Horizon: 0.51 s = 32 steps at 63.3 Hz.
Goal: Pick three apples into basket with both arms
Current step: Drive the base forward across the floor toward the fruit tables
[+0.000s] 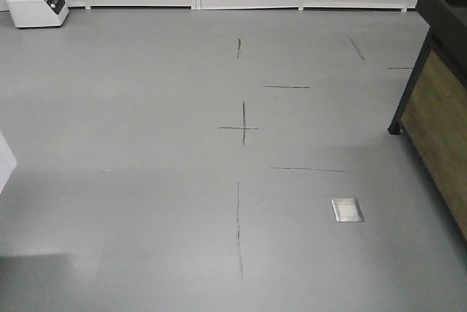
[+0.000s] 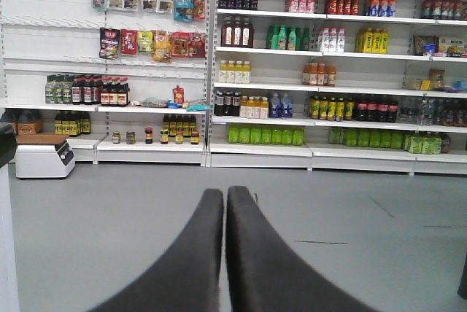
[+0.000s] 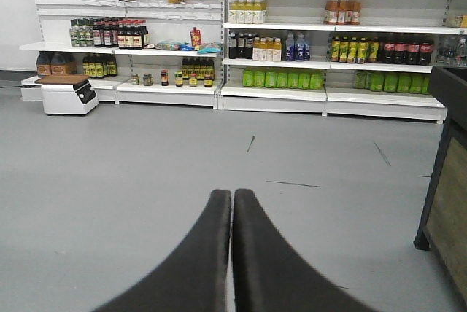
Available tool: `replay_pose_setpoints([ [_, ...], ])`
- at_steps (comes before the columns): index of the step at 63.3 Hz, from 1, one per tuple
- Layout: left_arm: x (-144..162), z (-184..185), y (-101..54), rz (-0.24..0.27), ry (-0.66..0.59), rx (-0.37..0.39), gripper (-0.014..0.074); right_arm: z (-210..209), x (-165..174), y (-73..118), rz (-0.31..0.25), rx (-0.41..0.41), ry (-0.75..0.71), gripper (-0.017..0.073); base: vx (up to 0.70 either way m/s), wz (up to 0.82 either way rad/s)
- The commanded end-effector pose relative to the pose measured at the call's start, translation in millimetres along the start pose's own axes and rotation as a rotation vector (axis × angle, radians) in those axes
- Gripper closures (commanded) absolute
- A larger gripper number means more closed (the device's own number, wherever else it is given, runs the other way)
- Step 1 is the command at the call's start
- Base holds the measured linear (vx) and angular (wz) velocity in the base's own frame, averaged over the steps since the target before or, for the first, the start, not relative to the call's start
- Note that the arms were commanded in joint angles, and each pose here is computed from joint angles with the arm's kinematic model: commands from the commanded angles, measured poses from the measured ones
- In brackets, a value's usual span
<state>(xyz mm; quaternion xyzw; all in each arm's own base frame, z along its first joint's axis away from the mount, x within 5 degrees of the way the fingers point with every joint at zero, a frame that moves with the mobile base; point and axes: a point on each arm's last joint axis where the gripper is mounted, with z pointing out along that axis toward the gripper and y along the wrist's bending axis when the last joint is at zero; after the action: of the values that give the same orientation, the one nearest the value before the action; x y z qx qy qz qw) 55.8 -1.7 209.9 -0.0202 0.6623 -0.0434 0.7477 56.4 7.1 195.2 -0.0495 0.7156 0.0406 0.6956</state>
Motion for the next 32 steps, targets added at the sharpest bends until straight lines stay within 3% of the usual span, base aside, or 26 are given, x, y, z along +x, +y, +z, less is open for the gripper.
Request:
replay_pose_setpoints([
  [1, 0.7, -1.1, -0.3, -0.019, -0.06, 0.008, 0.06, -0.4, -3.1, 0.1, -0.016, 0.0, -0.074, 0.0568, 0.15, -0.01],
  [32, 0.7, -1.1, -0.3, -0.019, -0.06, 0.008, 0.06, -0.4, -3.1, 0.1, -0.016, 0.0, -0.074, 0.0568, 0.14, 0.0],
])
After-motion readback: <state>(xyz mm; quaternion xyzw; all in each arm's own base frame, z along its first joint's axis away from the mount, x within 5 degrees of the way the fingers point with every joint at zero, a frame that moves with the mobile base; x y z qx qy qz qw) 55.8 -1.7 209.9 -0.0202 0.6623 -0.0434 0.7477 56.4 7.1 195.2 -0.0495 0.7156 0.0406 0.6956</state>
